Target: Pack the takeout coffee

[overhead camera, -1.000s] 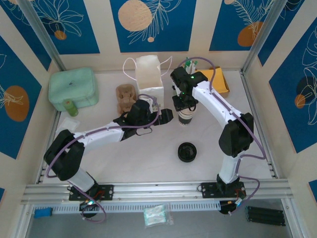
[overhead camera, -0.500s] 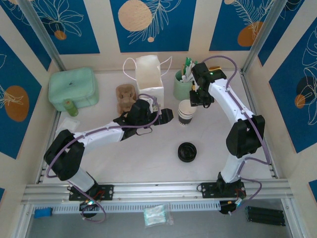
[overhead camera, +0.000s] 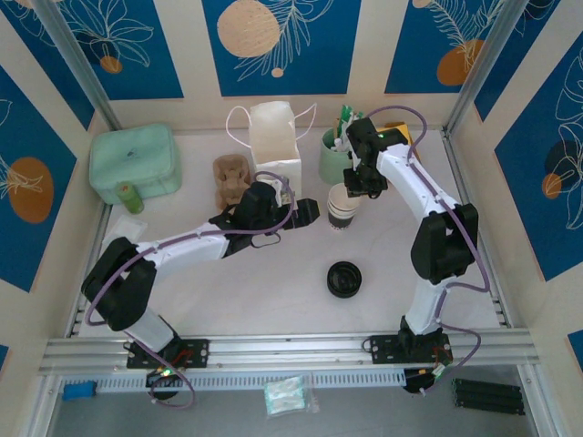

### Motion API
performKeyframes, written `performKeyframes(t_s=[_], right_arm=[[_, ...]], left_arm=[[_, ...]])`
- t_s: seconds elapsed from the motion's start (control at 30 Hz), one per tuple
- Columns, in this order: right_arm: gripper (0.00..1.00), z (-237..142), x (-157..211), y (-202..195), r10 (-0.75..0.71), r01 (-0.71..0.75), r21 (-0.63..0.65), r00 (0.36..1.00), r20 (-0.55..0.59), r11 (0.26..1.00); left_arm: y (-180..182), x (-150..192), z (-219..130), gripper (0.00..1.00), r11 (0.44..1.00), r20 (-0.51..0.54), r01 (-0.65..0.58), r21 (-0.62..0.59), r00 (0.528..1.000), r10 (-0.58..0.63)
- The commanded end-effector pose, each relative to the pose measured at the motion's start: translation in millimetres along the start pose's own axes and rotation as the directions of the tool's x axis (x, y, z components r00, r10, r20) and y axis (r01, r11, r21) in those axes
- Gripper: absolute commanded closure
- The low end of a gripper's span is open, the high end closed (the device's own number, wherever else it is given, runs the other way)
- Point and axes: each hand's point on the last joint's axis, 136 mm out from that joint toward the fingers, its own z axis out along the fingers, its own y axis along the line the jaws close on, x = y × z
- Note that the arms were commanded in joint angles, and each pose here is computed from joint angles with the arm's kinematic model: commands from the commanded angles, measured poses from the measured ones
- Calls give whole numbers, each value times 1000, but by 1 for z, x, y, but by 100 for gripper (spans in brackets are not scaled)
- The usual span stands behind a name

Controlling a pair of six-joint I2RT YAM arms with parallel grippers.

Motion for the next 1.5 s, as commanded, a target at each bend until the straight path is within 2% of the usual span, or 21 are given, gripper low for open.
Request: performKeyframes(t_s=[0.0,0.2,0.37,0.7,1.0,1.37,1.47], right_arm=[[80,1,1,6,-1,1,-22,1000,-10,1000],[100,-6,1,5,2,-2,-22,1000,4,1000],[100,-22,0,6,16,-15,-48,999,37,999],[100,-53,-5,6,125,-101,-227,988,92,969],[100,-38,2,0,196,-171,-305,979,53,937],[100,-9,15,-7,195,-192,-254,981,-13,948],[100,-11,14,-6,219,-212,-289,976,-7,934]], left_arm=[[-7,-7,2,1,1000,1,-5,22,1000,5],[-7,-6,3,1,1000,-3,-3,23,1000,3],[-7,-7,3,1,1000,-2,-3,21,1000,3],[-4,-4,5,1,1000,-16,-6,14,1000,6],[-4,-2,9,1,1000,-32,-12,9,999,13],[-2,5,24,1,999,-79,-41,-21,996,39],[-1,7,29,1,996,-96,-76,-47,993,71]])
